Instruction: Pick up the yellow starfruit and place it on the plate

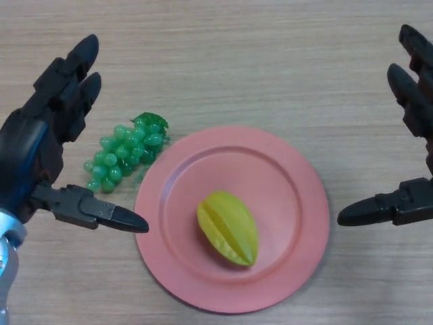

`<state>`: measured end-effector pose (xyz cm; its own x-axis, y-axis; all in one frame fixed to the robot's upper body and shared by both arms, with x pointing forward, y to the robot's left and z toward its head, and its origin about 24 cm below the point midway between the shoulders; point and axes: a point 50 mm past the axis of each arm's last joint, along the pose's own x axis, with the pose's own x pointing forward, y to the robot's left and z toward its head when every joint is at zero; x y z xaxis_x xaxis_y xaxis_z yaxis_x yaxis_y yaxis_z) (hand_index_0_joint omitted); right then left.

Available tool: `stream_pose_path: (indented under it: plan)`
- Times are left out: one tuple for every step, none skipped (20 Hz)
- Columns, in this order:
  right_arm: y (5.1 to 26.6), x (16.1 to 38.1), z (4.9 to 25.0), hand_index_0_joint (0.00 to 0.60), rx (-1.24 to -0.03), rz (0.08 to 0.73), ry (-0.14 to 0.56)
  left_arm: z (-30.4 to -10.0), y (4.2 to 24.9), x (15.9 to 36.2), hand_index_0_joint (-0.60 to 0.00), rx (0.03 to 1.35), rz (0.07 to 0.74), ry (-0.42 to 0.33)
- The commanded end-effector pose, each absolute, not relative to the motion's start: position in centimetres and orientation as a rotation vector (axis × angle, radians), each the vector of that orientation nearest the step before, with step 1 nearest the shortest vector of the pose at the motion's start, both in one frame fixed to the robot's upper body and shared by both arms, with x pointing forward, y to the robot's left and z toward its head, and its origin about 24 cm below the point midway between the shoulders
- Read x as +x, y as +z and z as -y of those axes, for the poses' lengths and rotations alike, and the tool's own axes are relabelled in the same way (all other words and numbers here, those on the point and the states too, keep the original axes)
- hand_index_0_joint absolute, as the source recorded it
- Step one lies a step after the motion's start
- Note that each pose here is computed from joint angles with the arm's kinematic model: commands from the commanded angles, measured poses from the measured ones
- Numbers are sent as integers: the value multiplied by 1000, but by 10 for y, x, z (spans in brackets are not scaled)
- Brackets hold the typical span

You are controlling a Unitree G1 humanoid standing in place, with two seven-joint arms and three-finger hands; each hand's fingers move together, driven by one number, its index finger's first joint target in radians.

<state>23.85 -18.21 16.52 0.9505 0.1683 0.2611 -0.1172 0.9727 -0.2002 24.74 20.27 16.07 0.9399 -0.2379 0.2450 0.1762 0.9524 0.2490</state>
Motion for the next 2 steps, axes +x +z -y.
stream_pose_path:
  plan:
    - [198, 230, 185, 0, -203, 526, 120, -213, 197, 240, 0, 239, 482, -150]
    - [199, 230, 184, 0, -203, 528, 121, -213, 198, 240, 0, 237, 488, -148]
